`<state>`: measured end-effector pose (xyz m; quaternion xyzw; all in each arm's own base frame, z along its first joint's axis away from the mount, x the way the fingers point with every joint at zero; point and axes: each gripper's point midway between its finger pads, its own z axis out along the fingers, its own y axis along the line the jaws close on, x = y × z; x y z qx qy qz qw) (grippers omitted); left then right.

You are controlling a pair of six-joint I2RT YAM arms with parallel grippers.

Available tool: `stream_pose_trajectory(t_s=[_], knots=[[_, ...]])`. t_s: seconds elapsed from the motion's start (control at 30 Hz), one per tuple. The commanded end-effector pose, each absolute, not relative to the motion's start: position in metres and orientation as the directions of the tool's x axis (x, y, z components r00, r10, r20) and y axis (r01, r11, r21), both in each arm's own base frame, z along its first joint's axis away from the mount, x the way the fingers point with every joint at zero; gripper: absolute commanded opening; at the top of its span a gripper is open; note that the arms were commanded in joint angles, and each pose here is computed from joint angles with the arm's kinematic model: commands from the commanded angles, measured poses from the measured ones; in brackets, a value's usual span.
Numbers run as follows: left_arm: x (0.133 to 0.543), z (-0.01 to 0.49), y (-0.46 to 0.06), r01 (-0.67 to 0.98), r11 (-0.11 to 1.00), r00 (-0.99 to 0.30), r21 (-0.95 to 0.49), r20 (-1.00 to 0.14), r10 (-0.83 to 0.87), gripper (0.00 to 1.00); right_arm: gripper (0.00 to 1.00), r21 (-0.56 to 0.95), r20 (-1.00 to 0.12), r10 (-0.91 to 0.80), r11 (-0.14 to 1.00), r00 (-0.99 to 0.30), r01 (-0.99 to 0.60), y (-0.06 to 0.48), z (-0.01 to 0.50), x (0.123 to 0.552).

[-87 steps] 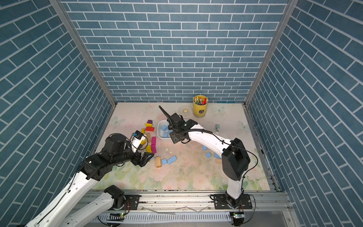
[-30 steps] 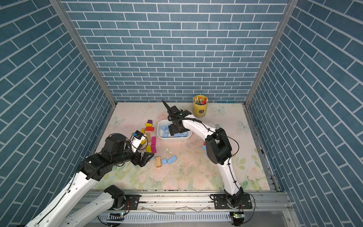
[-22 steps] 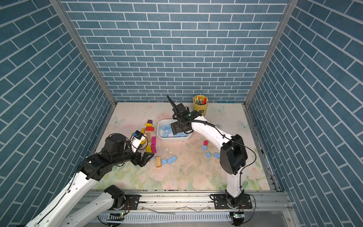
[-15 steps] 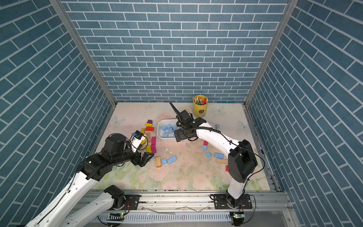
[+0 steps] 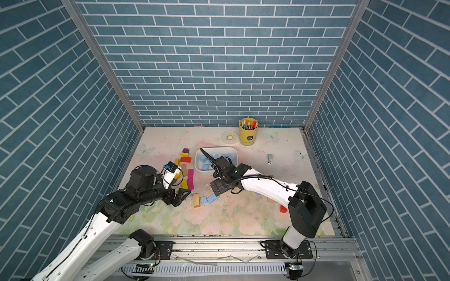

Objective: Pick out the blue building blocks
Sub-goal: Pick up the building block from the center of the board.

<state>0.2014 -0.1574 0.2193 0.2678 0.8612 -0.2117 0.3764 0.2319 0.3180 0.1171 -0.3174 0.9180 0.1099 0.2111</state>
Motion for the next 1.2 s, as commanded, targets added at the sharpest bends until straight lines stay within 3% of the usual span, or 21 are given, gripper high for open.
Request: stream_pose_trajectory(t_s=[0.0, 0.63, 1.17], knots=[[0.199, 0.213, -0.155, 0.621, 0.768, -0.582, -0.158, -0.749, 0.316, 0.99, 0.98, 0.04, -0.478, -0.562, 0.754, -0.675, -0.656, 0.324, 0.117, 0.227], [0.197, 0.216, -0.156, 0.628, 0.761, -0.576, -0.161, -0.754, 0.315, 0.99, 0.97, -0.029, -0.331, -0.679, 0.702, -0.656, -0.712, 0.356, 0.064, 0.204], [0.197, 0.215, -0.156, 0.627, 0.762, -0.576, -0.161, -0.754, 0.315, 0.99, 0.85, -0.047, -0.238, -0.702, 0.699, -0.671, -0.714, 0.36, 0.037, 0.197]])
